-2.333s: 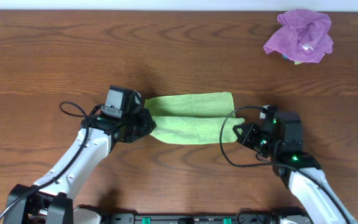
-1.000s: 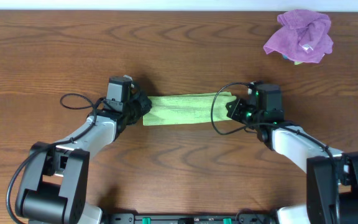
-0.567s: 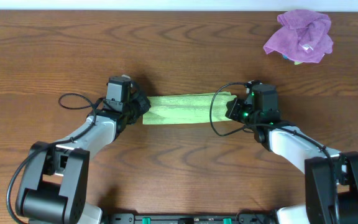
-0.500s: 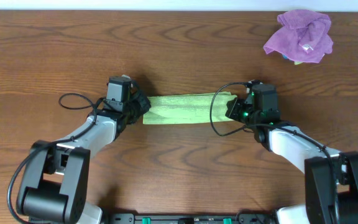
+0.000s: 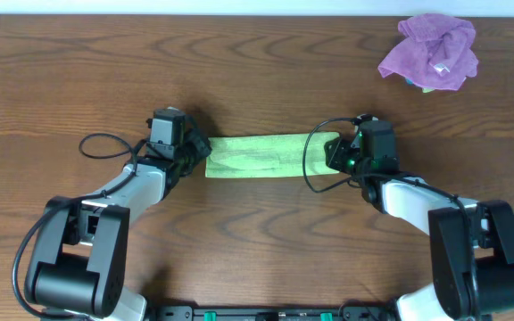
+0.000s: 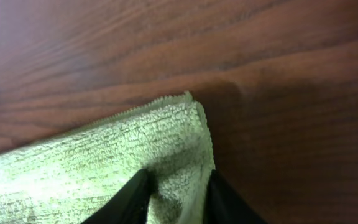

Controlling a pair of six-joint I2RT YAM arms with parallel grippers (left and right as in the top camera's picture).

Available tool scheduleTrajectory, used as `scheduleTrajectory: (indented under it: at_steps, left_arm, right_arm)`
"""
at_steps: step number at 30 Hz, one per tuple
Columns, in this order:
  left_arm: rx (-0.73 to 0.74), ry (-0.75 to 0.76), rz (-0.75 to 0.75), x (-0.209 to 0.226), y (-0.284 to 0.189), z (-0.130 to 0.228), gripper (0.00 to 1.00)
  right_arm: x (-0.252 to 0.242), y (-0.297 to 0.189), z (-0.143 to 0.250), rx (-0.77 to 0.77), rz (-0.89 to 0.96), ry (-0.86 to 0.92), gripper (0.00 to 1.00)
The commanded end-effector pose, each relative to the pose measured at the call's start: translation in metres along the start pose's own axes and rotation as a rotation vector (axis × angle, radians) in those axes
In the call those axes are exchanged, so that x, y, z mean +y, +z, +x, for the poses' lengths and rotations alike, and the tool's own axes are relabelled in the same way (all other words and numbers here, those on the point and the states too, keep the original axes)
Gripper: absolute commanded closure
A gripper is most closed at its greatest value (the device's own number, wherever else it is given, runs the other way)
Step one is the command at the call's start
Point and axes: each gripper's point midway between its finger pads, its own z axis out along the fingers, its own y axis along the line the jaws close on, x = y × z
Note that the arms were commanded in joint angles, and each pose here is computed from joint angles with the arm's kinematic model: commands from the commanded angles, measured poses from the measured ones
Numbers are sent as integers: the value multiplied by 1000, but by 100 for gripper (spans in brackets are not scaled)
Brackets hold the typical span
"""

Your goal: Fold the cloth

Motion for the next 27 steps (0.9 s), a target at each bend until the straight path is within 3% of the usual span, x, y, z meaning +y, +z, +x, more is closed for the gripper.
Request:
scheduleTrajectory:
  at_steps: [1,10,17,19,23,27]
  left_arm:
    - [-14,4,-24,10,1,-5,74]
    - [-9,65,78,-11,-20,-15,48]
    - [23,60,126,-27,-50,-8,41]
    - [68,37,166,-34,-55,0,48]
    - [168,-68,226,-45,-59,16,94]
    - [187,-134,222,-48,-58,20,94]
  right_arm:
    - [3,1,-8,-17,-12,-6,63]
    - [19,-5,-10,22,-72,6,54]
    - [14,-32,-14,61,-19,52,54]
    - [12,-41,-15,63,-9,70,55]
    - [9,-60,-14,76,12,118,58]
    - [8,-78,-8,96,30,145,56]
